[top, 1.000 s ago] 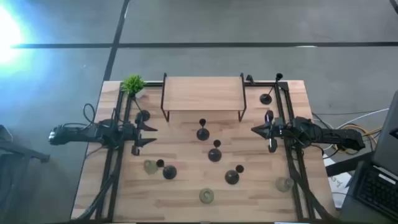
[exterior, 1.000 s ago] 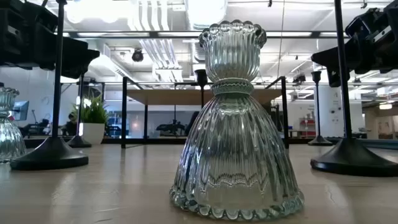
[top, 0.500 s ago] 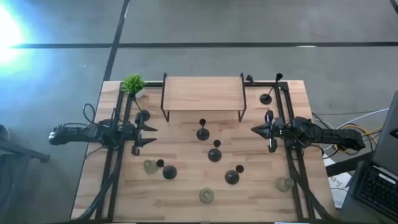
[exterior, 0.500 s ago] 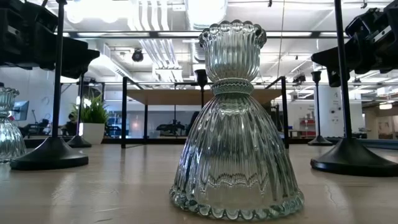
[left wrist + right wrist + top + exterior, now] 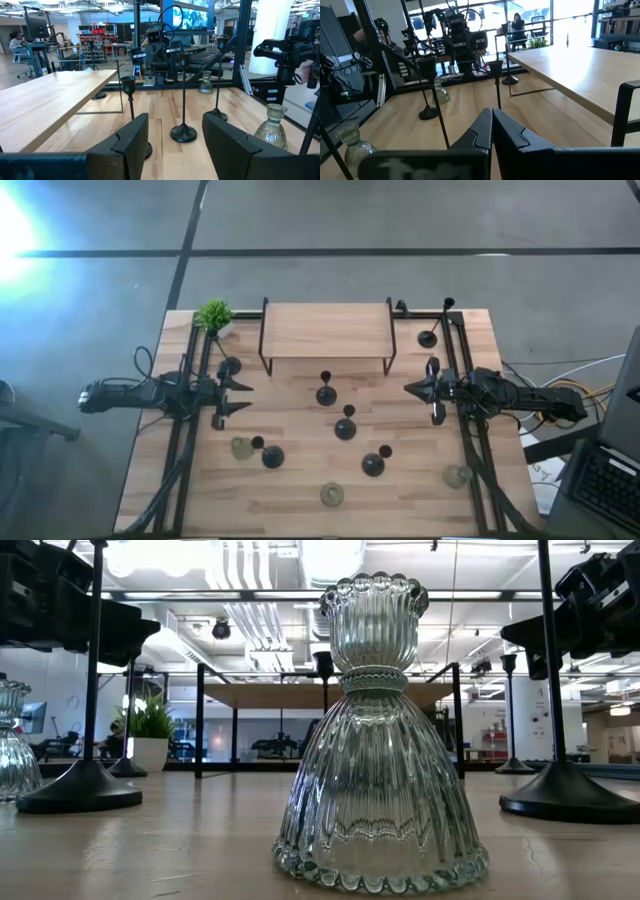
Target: Pick & Place candle stick holders
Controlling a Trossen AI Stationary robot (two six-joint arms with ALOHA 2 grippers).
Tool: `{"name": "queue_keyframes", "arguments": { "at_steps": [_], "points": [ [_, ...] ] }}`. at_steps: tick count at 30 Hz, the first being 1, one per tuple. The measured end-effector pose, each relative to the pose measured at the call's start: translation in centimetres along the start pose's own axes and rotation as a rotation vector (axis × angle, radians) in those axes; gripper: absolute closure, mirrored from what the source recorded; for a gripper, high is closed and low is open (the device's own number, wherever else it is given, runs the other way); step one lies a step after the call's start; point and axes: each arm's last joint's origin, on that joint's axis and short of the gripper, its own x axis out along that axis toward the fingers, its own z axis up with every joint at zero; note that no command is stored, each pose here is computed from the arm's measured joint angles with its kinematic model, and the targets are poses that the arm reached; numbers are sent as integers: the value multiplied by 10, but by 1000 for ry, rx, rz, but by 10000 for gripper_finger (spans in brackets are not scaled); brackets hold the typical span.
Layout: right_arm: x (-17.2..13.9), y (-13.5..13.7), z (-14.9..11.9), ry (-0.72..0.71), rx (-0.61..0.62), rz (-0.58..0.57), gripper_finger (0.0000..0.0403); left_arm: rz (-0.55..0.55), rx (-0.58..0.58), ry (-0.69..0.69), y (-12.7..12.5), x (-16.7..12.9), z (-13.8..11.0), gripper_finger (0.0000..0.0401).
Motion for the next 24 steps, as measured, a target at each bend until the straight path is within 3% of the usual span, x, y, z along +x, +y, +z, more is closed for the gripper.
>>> {"name": "queue_keyframes", "arguments": {
  "at_steps": [3, 7, 11, 14, 17, 21, 24],
  "points": [
    [0, 1, 4, -45, -2, 7, 394, 0, 0, -1, 0, 0, 0, 211],
    [-3, 5, 25, -258, 8, 48, 394, -1, 0, 0, 0, 0, 0, 211],
    [-9, 7, 39, -410, 107, 99, 394, -1, 0, 0, 0, 0, 0, 211],
    [-9, 7, 41, -438, -1, 64, 394, -1, 0, 0, 0, 0, 0, 211],
    [-7, 2, 36, -376, -117, -126, 394, 0, 0, 0, 0, 0, 0, 211],
    [-8, -10, 27, -167, -141, -516, 394, -1, 0, 0, 0, 0, 0, 211],
    [-13, -14, 25, -62, -171, -703, 394, 0, 0, 0, 0, 0, 0, 211]
  ]
}}
